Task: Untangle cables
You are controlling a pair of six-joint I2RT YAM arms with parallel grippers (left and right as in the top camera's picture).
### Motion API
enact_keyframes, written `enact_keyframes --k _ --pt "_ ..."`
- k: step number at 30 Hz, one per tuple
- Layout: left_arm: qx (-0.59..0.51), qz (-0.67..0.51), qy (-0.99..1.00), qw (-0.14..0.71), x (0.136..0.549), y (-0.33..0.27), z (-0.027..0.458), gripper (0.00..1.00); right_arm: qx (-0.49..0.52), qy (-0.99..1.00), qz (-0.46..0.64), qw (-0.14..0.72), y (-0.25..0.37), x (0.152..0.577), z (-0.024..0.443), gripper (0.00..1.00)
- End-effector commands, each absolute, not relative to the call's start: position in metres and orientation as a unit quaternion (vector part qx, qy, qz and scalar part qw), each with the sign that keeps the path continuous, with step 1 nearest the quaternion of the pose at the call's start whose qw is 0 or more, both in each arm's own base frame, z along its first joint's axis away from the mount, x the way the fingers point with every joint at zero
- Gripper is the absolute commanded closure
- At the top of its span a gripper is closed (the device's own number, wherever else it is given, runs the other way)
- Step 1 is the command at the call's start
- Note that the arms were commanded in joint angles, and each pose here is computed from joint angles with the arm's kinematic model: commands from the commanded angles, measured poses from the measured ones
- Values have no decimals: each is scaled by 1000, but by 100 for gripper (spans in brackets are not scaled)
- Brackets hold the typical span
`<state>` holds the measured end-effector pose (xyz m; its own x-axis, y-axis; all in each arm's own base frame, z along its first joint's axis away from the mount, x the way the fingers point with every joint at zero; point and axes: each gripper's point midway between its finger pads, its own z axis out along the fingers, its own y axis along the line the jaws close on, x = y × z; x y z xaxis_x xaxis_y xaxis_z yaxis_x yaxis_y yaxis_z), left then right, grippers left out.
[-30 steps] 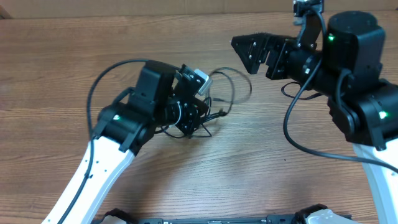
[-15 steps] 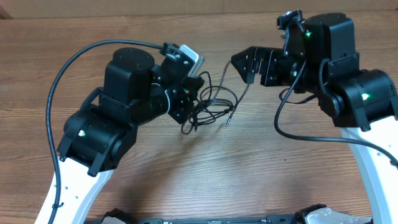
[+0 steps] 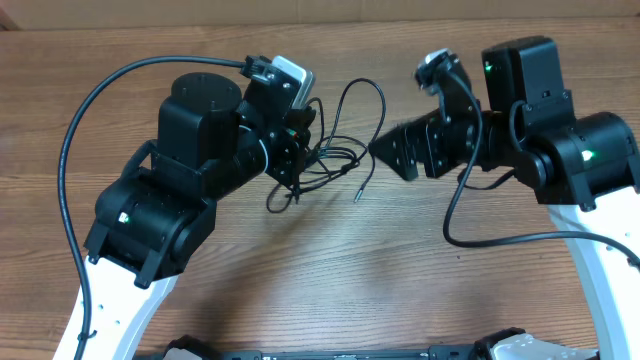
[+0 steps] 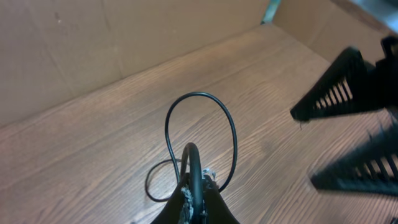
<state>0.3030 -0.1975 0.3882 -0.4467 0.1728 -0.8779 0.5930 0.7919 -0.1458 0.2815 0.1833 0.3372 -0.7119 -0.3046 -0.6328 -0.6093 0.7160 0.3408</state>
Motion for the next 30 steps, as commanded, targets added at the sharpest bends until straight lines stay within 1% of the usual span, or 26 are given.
enact_keyframes --k 1,5,10,16,19,23,30 --pt "189 -246 810 498 301 -192 420 96 -371 837 283 287 193 269 333 15" --pt "147 -280 808 498 297 -190 438 96 -462 781 293 300 202 259 329 15" --pt "131 -312 806 486 284 -190 454 96 -545 714 287 333 210 258 329 15" --pt "104 -333 816 461 272 -187 458 96 -580 678 276 358 220 278 324 15" --pt "98 -345 819 448 267 -189 457 96 -589 663 288 362 227 285 320 15" --pt "97 -366 814 440 263 -193 463 96 -597 645 317 356 235 286 315 15" --pt "102 -376 799 457 259 -193 481 96 -588 632 374 340 246 282 311 15"
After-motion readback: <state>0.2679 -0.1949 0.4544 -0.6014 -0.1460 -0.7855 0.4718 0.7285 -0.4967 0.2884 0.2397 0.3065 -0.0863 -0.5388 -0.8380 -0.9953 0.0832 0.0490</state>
